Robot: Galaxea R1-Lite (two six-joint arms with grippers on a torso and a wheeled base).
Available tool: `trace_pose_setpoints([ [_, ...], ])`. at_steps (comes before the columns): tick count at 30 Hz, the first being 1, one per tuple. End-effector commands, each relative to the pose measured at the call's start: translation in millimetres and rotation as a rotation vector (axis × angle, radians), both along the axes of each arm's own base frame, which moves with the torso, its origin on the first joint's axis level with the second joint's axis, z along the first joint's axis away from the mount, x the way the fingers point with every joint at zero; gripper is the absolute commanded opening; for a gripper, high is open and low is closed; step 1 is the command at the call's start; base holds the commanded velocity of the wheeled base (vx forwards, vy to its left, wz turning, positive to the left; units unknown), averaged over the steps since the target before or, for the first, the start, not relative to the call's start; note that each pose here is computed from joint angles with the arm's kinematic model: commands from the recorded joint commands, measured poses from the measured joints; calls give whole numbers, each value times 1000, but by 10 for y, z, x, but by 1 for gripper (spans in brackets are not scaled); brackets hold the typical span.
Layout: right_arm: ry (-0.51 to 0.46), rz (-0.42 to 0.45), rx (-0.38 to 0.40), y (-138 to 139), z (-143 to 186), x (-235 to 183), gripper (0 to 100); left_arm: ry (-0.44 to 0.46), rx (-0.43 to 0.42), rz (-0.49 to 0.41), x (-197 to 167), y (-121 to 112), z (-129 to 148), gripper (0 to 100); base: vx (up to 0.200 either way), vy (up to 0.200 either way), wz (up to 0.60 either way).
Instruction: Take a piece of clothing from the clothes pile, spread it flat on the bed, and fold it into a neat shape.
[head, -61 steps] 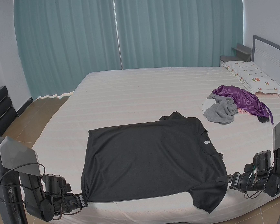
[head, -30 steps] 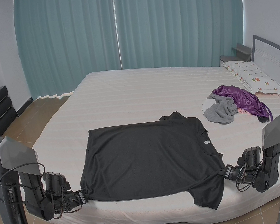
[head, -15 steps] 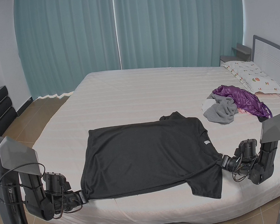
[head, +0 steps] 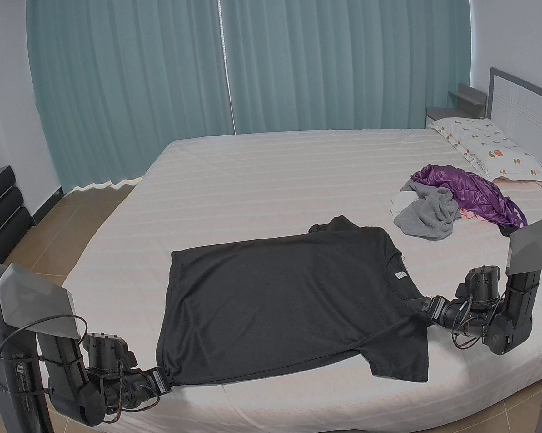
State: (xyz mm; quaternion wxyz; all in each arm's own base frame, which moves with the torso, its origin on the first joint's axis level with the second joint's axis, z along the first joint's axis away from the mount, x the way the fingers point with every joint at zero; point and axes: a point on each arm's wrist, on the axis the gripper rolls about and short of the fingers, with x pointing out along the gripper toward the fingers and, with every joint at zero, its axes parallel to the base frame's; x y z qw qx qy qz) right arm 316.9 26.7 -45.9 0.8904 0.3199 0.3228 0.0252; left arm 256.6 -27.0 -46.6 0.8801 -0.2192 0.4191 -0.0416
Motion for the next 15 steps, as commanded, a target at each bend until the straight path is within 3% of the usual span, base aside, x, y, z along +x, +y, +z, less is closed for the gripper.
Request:
trace_pose_setpoints([
  [1, -10, 45, 36, -25, 182, -179, 100, -1, 0, 1, 1, 0, 1, 0, 0, 0, 0],
  [5, 51, 111, 57, -12, 142, -402, 100, -1, 0, 1, 1, 0, 1, 0, 0, 0, 0],
  [11, 144, 173, -8, -19, -61, -588, 100, -1, 0, 1, 1, 0, 1, 0, 0, 0, 0],
  [15, 127, 183, -13, -2, -90, -578, 100, -1, 0, 1, 1, 0, 1, 0, 0, 0, 0],
])
